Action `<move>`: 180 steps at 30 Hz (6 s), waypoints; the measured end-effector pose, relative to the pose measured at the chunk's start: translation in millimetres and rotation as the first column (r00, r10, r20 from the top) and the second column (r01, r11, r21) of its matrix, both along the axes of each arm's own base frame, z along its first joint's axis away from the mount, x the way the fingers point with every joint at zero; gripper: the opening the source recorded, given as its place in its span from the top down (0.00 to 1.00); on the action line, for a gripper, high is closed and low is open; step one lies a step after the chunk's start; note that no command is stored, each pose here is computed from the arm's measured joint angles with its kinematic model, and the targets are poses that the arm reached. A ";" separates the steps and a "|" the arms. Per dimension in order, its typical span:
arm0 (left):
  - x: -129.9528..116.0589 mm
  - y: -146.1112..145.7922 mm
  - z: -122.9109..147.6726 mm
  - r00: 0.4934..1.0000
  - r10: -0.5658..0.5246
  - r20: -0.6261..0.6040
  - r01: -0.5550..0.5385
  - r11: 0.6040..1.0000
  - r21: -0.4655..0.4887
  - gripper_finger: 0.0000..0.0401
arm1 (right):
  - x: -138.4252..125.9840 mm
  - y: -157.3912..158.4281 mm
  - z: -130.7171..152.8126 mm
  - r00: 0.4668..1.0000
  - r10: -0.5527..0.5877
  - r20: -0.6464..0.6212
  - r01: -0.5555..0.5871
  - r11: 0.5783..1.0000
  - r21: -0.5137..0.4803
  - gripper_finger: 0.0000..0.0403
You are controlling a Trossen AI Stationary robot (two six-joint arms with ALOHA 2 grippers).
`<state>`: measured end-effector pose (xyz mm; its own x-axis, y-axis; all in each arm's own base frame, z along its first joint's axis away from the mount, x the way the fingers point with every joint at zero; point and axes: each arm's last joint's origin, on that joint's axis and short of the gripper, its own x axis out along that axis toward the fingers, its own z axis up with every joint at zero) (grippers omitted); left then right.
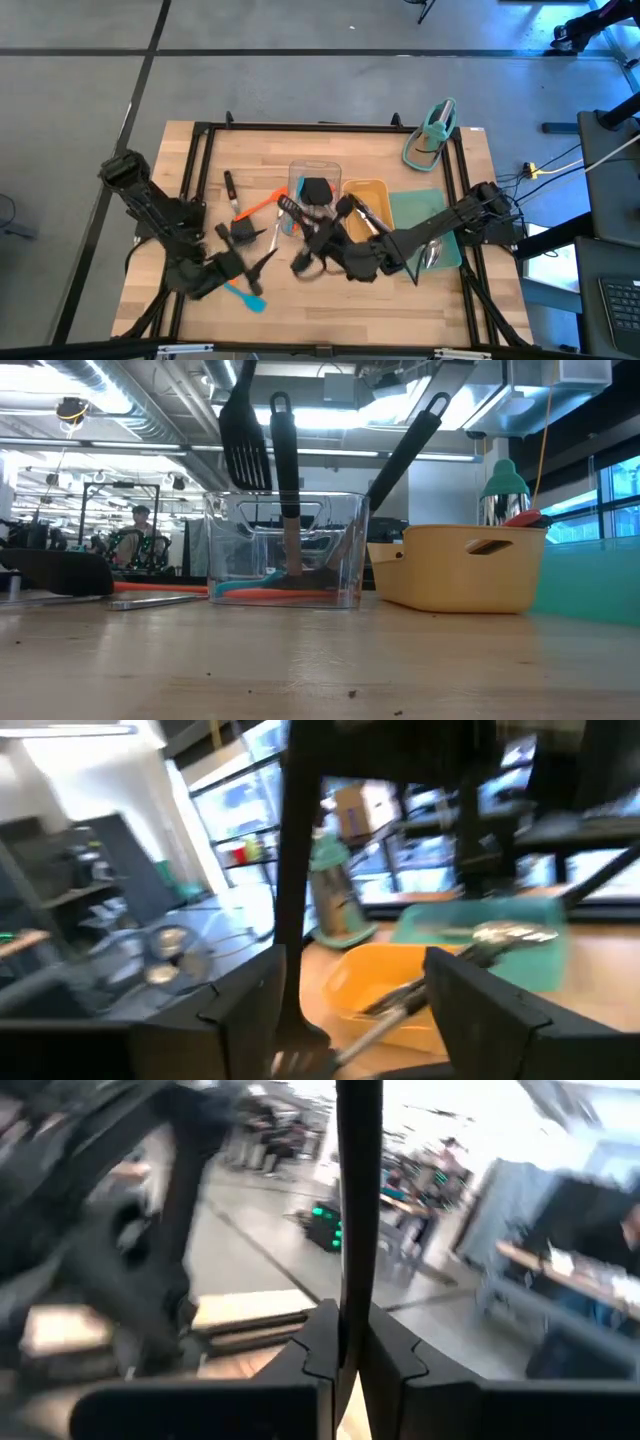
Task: Pick & Place Kitchen Items
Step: Put the black spatula into the transparent bin, then put the orange spatula into the transparent bin
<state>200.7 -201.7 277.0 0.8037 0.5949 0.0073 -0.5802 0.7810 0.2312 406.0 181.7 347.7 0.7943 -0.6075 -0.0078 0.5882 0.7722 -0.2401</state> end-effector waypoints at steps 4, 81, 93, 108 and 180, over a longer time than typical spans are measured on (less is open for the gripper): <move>-18.2 -13.1 10.4 0.997 -0.072 0.040 0.073 0.996 -0.045 0.36 | -4.3 12.9 -5.6 0.984 0.094 -0.151 -0.115 0.983 -0.140 0.95; -22.4 -30.0 -15.3 0.985 -0.123 0.124 0.144 0.974 -0.174 0.40 | 21.2 -102.9 -153.6 0.738 0.274 -0.617 -0.346 0.938 0.003 0.82; -22.0 -29.8 -15.4 0.985 -0.123 0.119 0.142 0.976 -0.167 0.40 | 25.7 -96.8 -137.2 0.741 0.327 -0.587 -0.340 0.936 0.093 0.60; -24.4 -31.6 -15.3 0.984 -0.132 0.122 0.152 0.974 -0.170 0.40 | 21.8 -55.4 -89.8 0.751 0.240 -0.615 -0.303 0.953 0.002 0.35; -16.3 -3.2 -49.7 0.917 -0.392 -0.076 0.336 0.861 -0.382 0.40 | -113.1 138.0 -152.8 0.684 0.707 -0.177 -0.620 0.692 0.370 0.35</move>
